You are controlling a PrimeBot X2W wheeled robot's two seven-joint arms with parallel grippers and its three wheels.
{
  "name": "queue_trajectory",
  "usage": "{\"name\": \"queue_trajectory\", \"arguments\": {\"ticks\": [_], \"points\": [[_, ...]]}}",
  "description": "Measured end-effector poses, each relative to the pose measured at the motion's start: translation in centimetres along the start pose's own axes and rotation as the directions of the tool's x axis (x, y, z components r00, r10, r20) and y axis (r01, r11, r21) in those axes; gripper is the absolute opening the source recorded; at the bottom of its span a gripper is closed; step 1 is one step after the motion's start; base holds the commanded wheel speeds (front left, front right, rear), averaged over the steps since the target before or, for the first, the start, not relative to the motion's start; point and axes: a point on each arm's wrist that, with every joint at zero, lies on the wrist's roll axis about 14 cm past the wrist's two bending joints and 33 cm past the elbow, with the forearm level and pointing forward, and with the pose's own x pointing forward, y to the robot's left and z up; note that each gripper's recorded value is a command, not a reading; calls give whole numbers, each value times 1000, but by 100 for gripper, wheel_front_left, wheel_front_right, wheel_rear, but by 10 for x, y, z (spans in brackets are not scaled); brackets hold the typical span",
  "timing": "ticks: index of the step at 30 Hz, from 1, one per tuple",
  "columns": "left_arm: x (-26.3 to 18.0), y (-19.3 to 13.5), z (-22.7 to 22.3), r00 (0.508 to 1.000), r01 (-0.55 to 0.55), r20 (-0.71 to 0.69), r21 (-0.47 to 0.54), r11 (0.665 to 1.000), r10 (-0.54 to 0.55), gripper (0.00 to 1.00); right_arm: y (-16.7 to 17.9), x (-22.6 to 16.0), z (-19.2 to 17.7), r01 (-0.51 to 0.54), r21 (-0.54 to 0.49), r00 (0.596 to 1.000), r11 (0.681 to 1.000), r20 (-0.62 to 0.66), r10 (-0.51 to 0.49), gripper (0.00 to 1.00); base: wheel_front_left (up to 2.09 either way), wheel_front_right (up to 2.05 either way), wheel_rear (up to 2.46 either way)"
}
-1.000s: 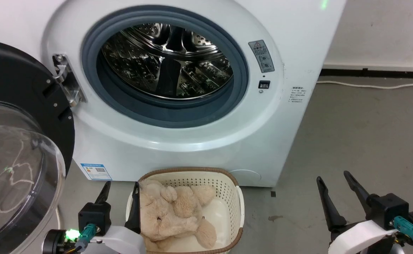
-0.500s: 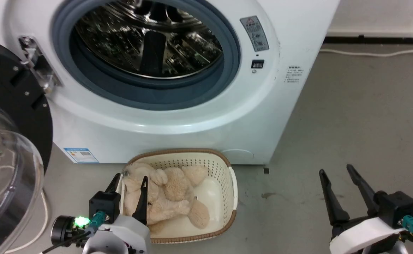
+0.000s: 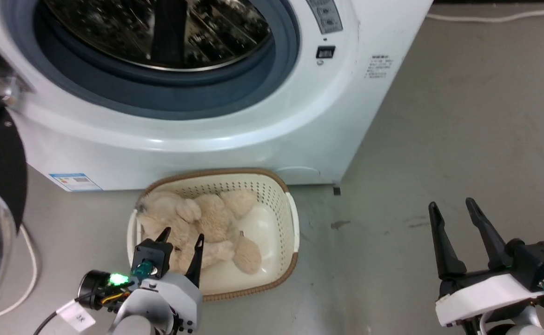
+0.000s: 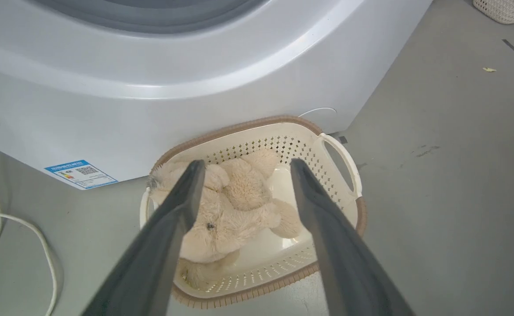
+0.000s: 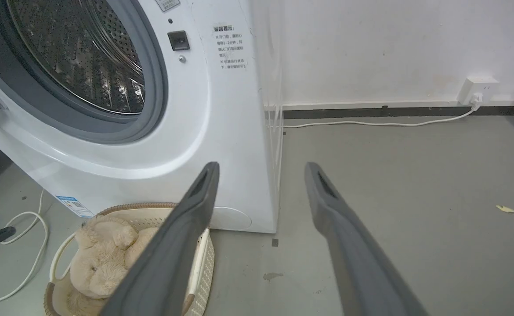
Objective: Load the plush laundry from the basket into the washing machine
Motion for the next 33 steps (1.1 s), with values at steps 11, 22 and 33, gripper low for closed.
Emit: {"name": "queue_trajectory", "arguments": {"ticks": [11, 22, 33], "points": [[25, -20, -48, 981, 106, -162, -24, 994, -108, 100, -11, 5, -17, 37, 42, 999, 998, -37, -35, 100, 0, 0, 0], [53, -27, -84, 937, 202, -294, 8, 979, -190, 100, -23, 11, -34, 82, 89, 995, 993, -67, -76, 100, 0, 0, 0], [85, -17, -127, 890, 194, -420, -3, 981, -177, 100, -33, 19, -55, 124, 131, 988, 984, -105, -110, 100, 0, 0, 0]]}}
